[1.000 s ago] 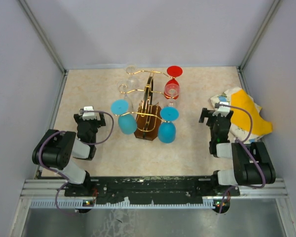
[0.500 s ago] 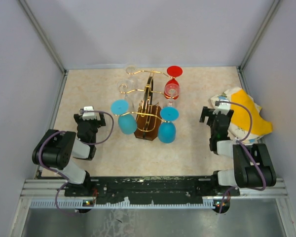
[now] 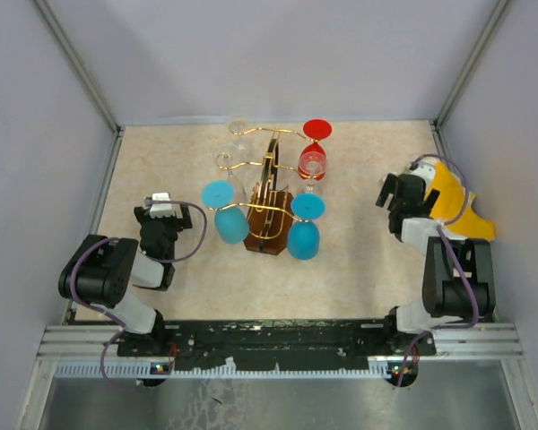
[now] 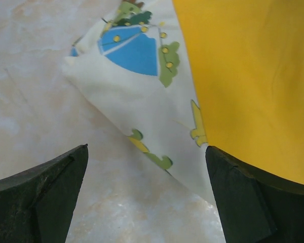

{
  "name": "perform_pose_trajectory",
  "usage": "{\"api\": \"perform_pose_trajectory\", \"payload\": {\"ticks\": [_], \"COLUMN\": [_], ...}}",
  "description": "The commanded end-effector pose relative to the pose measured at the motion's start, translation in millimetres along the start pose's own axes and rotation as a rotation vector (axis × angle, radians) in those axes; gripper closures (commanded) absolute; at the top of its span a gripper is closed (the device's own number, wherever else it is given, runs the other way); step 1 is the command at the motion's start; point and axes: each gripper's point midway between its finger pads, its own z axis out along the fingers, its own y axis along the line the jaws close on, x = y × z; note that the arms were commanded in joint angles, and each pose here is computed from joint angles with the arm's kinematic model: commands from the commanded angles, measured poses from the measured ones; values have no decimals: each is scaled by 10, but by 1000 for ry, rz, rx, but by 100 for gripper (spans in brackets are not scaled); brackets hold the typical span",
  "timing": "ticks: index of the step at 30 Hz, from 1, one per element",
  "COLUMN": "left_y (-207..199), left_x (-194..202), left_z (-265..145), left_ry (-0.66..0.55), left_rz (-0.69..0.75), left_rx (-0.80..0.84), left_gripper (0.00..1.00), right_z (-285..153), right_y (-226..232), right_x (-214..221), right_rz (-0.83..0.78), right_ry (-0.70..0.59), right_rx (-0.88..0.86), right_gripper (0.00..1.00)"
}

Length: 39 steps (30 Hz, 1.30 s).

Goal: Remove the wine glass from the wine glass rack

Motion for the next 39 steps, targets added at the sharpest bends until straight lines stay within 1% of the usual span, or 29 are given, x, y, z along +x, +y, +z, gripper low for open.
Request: {"api": "perform_pose_trajectory", "payload": {"ticks": [1, 4, 6, 11, 14, 16, 19, 20, 22, 24, 27, 32, 39], "left_y": [-3, -3, -5, -4, -4, -4, -5, -7, -4, -5, -3, -5, -4], "left_x": [-65, -67, -70, -69, -67, -63, -64, -67, -68, -67, -67, -68, -68], "left_z": [41, 42, 44, 42, 42, 41, 41, 41, 42, 42, 42, 42, 42], "left_ry": [-25, -26, -27, -26, -26, -24, -24, -26, -26, -26, -26, -26, -26], "left_rz": [-23, -23, -24, -23, -24, -23, -23, -23, -24, -24, -23, -23, -24], "left_rx": [-2, -2, -1, -1, -2, -1, -1, 0, -1, -1, -2, -1, -2], "left_gripper": [0, 0, 0, 0, 0, 0, 0, 0, 0, 0, 0, 0, 0], "right_z": [22, 71, 77, 5, -101, -202, -405, -468, -556, -657, -843, -1035, -1142], "right_y": [-275, -323, -307, -233, -80, 113, 576, 694, 829, 993, 1152, 1161, 1247], "right_x": [218, 321, 355, 182, -23, -204, -391, -429, -528, -523, -549, -610, -513], "right_rz": [76, 80, 76, 106, 62, 4, -20, -19, -7, -69, -90, -109, -167], "right_ry": [149, 214, 225, 162, 94, 22, -33, -34, -35, -13, -11, -49, -23], "right_rx": [94, 87, 76, 28, -35, -108, -339, -404, -430, -504, -603, -643, -673], "right_gripper": [1, 1, 1, 1, 1, 1, 1, 1, 1, 1, 1, 1, 1]}}
